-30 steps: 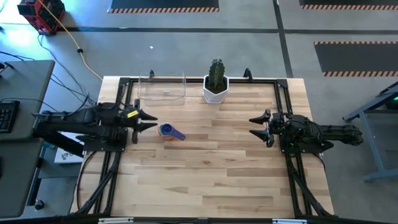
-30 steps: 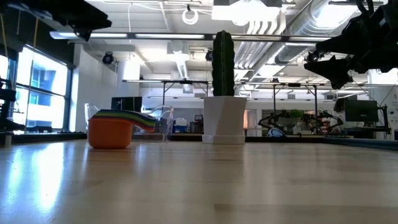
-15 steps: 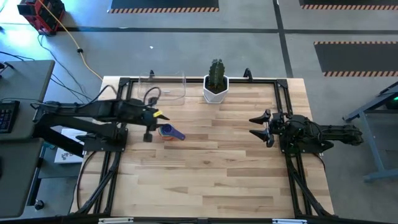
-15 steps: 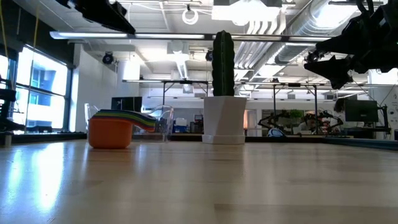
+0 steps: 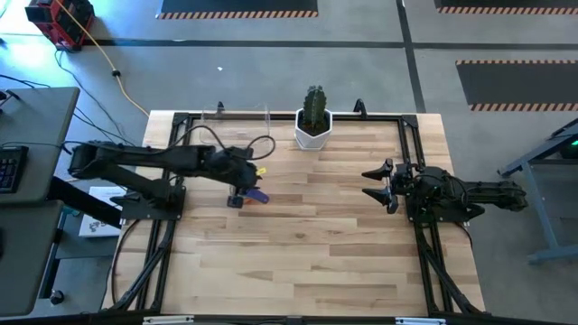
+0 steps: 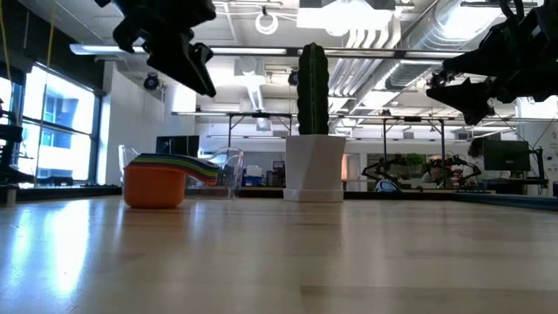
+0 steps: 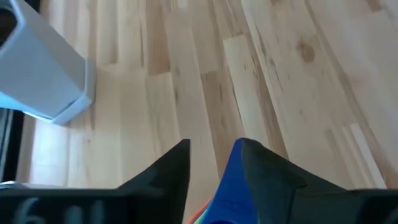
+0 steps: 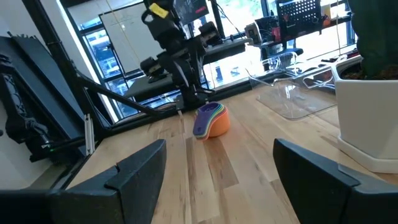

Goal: Nest measuring cups in basket
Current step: Put the stacked measuring cups into the bin

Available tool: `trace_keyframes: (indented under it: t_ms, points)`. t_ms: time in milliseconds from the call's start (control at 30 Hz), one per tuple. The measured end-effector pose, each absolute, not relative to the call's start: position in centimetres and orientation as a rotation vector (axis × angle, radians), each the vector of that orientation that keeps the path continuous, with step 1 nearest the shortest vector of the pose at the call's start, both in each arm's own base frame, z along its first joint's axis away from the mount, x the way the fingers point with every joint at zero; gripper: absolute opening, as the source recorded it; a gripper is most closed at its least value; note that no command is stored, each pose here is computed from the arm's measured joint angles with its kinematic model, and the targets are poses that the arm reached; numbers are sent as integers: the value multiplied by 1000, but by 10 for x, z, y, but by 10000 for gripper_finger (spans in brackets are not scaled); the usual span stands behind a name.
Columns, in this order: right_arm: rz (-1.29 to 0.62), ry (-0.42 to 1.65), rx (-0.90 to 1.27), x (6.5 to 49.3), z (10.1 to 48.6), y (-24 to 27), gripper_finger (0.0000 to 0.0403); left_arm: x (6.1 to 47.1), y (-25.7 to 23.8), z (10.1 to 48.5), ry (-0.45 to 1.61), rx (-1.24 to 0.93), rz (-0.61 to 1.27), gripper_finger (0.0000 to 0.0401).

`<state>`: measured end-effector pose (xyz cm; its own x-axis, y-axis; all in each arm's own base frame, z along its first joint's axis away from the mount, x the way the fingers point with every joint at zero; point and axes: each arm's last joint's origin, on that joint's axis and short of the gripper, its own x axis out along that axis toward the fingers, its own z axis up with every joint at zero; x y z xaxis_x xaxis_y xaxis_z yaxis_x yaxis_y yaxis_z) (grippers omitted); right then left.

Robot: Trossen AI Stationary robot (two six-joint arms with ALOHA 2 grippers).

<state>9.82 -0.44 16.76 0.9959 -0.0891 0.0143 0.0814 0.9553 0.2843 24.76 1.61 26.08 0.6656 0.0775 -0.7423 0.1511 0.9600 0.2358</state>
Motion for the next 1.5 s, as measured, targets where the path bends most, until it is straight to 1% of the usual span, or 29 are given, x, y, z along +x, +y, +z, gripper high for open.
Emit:
trace_keyframes:
  t_ms: [333,533,700,900,1067,1333,1500]
  points:
    - [-87,-27,288,98,168,-4,287,265,17,243,929,279,-68,241]
    - [-87,-27,288,98,168,-4,287,271,16,227,1003,240,-105,282]
    - [-86,-27,288,98,168,-4,287,276,16,215,1059,223,-116,300]
    - [-86,-26,288,98,168,-4,287,279,16,204,1106,207,-123,312]
    - [-87,-26,288,98,168,-4,287,280,16,201,1120,203,-128,322]
    - [-87,-26,287,98,168,-4,287,278,16,198,1144,197,-139,349]
    - [-86,-26,288,98,168,-4,287,281,16,191,1161,216,-154,353]
